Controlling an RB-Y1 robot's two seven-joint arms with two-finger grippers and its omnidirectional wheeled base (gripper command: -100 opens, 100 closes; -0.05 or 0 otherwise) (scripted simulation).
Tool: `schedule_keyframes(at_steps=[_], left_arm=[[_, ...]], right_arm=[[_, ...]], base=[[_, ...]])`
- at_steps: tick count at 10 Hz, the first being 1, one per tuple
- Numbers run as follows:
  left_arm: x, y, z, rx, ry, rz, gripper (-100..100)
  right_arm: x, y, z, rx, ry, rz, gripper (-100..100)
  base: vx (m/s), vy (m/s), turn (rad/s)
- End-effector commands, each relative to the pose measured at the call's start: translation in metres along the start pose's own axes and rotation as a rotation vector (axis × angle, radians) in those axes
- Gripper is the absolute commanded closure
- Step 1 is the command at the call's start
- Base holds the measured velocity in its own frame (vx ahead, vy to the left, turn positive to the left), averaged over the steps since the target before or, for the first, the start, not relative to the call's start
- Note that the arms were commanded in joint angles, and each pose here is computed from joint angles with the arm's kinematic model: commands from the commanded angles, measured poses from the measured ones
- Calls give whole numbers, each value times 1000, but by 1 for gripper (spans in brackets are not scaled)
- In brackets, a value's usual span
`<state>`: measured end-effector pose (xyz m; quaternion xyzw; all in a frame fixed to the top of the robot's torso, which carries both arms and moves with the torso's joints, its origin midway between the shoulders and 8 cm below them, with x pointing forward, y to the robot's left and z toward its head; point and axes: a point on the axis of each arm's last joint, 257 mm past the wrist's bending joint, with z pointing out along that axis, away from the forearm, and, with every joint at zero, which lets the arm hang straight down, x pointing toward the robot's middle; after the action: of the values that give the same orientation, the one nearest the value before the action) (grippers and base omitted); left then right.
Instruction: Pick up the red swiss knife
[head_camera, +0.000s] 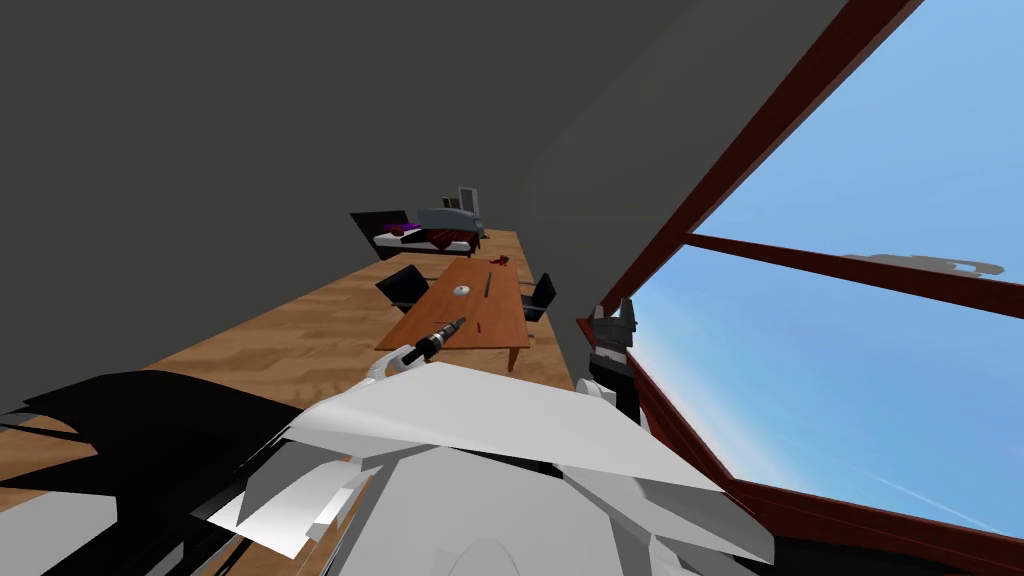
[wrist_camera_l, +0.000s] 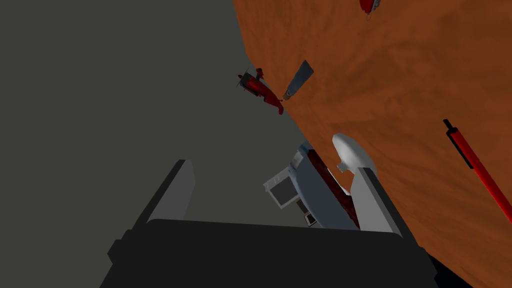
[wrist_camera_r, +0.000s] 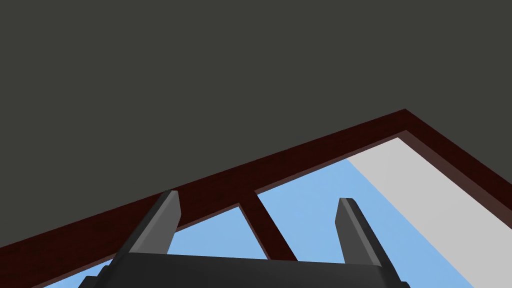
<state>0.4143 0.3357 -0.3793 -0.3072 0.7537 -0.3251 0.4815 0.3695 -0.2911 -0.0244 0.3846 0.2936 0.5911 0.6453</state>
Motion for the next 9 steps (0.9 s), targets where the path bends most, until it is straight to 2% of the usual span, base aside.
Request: schedule_keyframes(at_steps=[1, 2, 3, 4, 5, 6, 7, 8, 9], left_arm=[[-2, 19, -1, -46, 7, 12, -100], [-5, 38, 0, -99, 19, 37, -100], [-5, 43, -2, -110, 19, 37, -100], [-9, 62, -2, -163, 28, 62, -100], [-10, 67, -4, -175, 28, 62, -100], [-15, 84, -4, -224, 35, 86, -100], [-15, 91, -7, -238, 34, 86, -100], [-22, 111, -10, -298, 39, 110, -100], [-28, 121, -9, -334, 42, 132, -100]], right_arm=[[0, 0, 0, 0, 0, 0, 0], [0, 0, 0, 0, 0, 0, 0], [0, 0, 0, 0, 0, 0, 0], [0, 0, 0, 0, 0, 0, 0], [0, 0, 0, 0, 0, 0, 0], [0, 0, 0, 0, 0, 0, 0], [0, 0, 0, 0, 0, 0, 0], [0, 0, 0, 0, 0, 0, 0], [0, 0, 0, 0, 0, 0, 0]], base=[[-2, -14, -92], [-3, -23, -157], [-2, -17, -59], [0, -27, -148], [1, -22, -70], [5, -36, -174], [2, -26, -57], [1, -39, -139], [5, -61, -216]])
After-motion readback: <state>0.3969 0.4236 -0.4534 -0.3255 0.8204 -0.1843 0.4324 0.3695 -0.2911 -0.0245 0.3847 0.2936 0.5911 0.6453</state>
